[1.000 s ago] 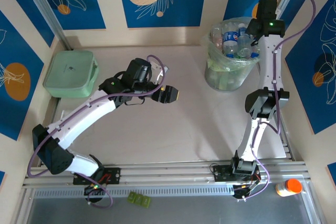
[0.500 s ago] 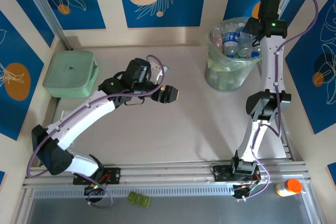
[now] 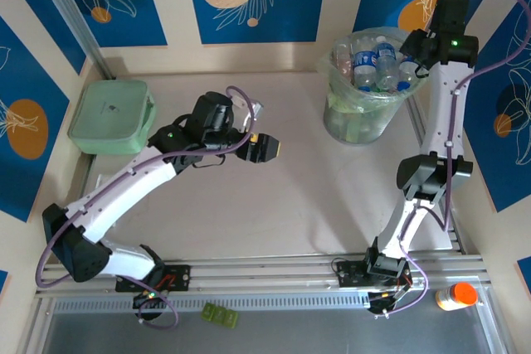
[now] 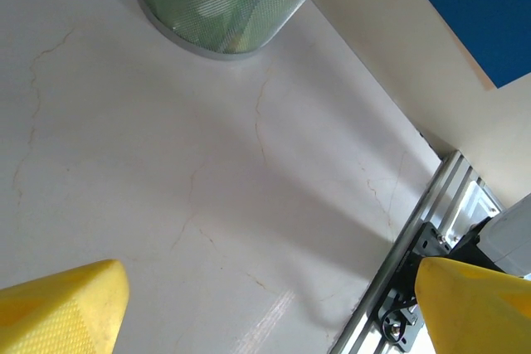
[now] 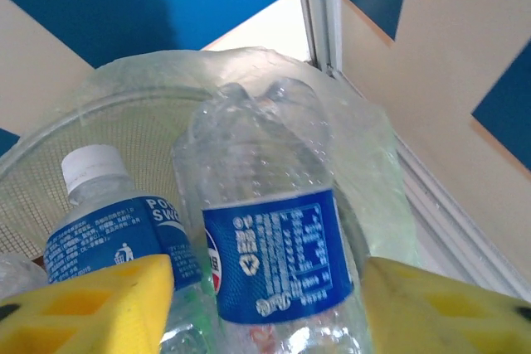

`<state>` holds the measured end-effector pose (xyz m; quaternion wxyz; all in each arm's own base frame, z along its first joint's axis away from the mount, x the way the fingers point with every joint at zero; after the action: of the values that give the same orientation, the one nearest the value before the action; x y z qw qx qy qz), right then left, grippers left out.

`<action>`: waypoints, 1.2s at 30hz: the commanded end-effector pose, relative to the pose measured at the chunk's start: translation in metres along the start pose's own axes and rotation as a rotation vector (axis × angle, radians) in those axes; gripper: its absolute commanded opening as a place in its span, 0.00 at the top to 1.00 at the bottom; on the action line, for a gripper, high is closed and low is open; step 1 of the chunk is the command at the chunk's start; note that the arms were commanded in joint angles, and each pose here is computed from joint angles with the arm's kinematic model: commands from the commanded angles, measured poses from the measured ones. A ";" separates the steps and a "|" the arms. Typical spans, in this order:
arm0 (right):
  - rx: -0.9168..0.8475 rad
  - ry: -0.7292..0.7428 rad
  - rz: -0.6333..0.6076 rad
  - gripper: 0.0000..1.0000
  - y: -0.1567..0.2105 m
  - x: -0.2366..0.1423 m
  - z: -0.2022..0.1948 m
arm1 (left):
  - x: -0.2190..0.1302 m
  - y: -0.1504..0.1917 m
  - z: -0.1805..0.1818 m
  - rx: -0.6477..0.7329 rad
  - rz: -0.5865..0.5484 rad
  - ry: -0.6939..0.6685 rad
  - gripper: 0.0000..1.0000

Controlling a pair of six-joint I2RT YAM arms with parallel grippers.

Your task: Put the plastic bottles in the bin

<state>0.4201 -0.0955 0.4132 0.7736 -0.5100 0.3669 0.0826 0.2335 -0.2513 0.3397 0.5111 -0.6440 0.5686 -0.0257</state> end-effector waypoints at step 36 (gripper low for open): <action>-0.298 -0.376 -0.222 0.27 0.046 -0.153 0.074 | -0.063 -0.021 -0.018 0.107 -0.203 -0.041 0.01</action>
<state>0.3476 -0.0086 0.4775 0.7741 -0.5799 0.2181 0.1301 0.2177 -0.2297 0.3740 0.5315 -0.6628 0.5229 -0.0685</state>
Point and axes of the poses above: each hand's point on the last joint's axis, 136 mm out from that joint toward the fingers, its own x axis out along the fingers, its own z axis along the line the jaws close on, y = z × x, the point moved 8 cm from there along -x, back along the fingers, and after that the axes turned 1 degree about -x, right-handed, at the moved point
